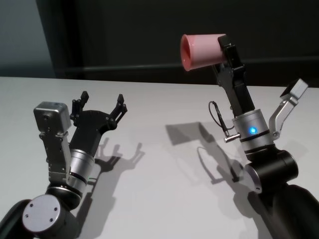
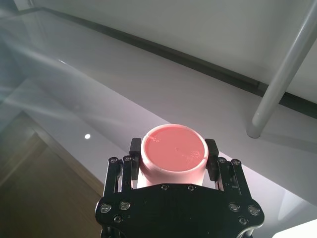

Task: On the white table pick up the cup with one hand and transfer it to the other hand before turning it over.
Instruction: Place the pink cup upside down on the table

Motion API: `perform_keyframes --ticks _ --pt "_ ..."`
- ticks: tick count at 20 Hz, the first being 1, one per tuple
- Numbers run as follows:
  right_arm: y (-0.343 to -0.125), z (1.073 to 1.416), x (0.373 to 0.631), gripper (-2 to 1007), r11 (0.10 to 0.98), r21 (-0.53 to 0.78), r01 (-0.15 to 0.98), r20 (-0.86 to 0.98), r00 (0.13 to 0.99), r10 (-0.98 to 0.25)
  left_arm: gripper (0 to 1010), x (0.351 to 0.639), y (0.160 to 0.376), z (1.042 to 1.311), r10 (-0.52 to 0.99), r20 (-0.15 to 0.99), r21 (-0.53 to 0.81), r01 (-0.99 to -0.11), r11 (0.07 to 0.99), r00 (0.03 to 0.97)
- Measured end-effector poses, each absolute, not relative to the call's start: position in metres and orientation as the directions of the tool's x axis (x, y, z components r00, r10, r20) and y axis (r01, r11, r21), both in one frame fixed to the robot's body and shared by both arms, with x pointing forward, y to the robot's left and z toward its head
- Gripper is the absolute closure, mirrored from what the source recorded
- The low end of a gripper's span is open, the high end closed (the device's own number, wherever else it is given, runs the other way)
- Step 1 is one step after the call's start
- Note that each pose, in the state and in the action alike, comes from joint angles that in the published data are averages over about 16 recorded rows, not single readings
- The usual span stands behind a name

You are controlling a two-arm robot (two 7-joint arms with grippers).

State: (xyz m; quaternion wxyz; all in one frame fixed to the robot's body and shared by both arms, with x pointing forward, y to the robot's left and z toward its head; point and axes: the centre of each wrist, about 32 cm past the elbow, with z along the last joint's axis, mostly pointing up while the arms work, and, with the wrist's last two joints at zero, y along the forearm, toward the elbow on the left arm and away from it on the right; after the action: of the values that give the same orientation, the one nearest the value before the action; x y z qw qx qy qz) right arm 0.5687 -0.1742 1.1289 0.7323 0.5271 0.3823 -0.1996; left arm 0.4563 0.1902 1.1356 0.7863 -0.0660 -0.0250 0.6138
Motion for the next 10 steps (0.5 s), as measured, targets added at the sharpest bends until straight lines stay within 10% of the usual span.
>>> perform_keyframes --ticks 10 --pt "-0.1796 1.1364 0.5694 262 0.397 0.606 0.689 -0.76 0.648 0.036 7 0.4571 0.1901 1.136 0.968 -0.044 -0.135 -0.962 0.239 0.247"
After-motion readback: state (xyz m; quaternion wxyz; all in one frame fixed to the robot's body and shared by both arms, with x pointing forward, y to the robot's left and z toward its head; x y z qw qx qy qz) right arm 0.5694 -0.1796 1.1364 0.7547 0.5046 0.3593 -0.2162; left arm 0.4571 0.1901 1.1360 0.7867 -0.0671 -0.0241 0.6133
